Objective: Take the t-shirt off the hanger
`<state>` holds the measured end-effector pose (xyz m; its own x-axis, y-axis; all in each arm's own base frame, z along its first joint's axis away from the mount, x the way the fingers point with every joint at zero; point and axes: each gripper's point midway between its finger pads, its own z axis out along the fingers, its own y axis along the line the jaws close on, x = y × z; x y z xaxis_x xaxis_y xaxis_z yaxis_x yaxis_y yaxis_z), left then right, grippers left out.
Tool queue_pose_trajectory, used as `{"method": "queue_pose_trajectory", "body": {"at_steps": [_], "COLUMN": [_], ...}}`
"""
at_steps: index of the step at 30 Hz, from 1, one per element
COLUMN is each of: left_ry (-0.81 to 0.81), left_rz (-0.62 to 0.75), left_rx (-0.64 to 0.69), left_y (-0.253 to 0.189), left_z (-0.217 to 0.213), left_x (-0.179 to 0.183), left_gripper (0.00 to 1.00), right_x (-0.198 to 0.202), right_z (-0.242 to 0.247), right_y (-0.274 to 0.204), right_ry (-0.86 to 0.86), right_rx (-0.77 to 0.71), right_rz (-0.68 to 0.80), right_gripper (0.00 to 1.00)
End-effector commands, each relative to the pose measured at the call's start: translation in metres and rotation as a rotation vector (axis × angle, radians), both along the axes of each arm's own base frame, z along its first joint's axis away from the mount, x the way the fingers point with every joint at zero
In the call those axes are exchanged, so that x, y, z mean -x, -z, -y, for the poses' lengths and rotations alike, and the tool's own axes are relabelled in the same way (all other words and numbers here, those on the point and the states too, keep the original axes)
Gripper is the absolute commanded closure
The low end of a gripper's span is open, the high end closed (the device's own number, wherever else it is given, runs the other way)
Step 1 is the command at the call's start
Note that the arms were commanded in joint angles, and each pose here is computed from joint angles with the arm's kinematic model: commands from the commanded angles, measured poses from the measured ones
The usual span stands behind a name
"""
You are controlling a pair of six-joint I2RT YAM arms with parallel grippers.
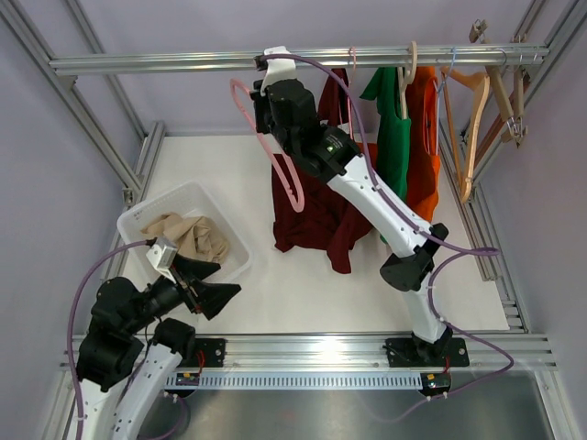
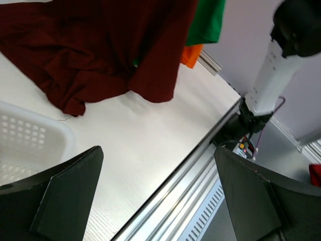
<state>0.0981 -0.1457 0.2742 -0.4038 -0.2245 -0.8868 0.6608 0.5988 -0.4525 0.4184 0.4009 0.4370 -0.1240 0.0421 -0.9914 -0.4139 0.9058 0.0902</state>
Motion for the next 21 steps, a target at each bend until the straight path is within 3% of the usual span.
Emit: {"method": "queue_pose_trajectory", "body": {"at_steps": [1,7,21], "left_ry": [0.169,0.142,0.164], "left_rz": [0.089,0.072,0.088], "left_rx": [0.004,0.015,0.029], "left_y": [-0.003,0.006,0.005], "left_z": [0.015,0.015,0.017], "left_x": [0.021,0.014,0.018], "left_gripper": [0.01,0.01,0.01], "right_x": [-0.015,-0.035,-0.044], "right_z": [0.005,-0.009,-0.001], "right_y": [-0.029,-0.012,-0.047], "right_ry": [-0.008,-0.012,0.024], "right_rx": [-0.093,-0.105,-0.228], "right_rz": [0.064,0.062,0.156], "right_gripper": [1.00,1.00,1.00]}}
